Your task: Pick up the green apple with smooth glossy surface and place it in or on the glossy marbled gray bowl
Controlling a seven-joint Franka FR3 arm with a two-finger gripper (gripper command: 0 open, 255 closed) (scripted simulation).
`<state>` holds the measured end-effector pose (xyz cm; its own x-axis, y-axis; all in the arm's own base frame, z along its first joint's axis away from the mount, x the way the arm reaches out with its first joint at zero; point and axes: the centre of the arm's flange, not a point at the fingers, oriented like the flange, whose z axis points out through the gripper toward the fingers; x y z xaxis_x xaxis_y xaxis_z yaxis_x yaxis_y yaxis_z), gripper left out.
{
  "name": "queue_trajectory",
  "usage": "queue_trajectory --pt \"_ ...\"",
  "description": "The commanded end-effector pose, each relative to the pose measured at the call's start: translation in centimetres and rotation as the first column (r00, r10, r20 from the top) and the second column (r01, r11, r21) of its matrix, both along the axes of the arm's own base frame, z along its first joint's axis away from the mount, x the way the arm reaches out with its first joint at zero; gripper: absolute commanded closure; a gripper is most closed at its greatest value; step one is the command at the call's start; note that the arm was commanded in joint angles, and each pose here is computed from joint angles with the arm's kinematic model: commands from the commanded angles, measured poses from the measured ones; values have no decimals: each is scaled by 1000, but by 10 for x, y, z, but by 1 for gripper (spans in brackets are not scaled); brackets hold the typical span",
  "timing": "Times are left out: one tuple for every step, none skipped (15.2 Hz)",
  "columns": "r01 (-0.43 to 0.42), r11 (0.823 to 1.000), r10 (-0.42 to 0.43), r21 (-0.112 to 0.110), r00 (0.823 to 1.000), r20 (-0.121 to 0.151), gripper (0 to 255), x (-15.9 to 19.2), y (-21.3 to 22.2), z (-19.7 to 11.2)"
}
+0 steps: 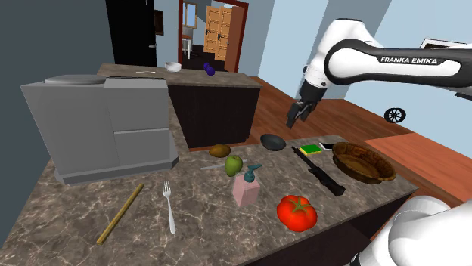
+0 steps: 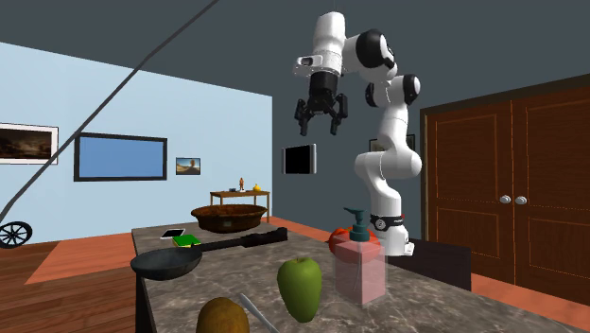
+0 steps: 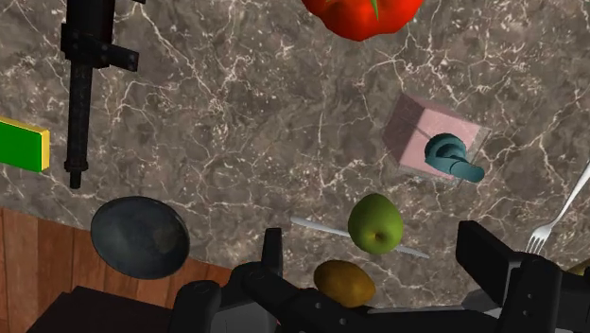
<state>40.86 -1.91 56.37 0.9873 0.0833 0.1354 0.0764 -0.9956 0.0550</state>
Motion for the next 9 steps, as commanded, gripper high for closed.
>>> queue_trajectory --pt "-1 1000 1 13 1000 -19 0 19 4 -22" --pt "-1 1000 2 20 1000 -29 0 28 5 -32" --pt "-2 1000 3 26 999 -39 0 37 7 -43" --pt "-2 999 4 33 999 -49 0 46 8 -53" --pt "-3 999 5 39 998 -59 0 55 10 -63" --pt "-3 999 6 46 998 -69 0 63 12 -74" --pt "-3 999 7 52 997 -78 0 72 14 -85" --pt "-3 998 8 59 996 -88 0 81 16 -95" --pt "-3 998 10 65 995 -98 0 89 18 -106"
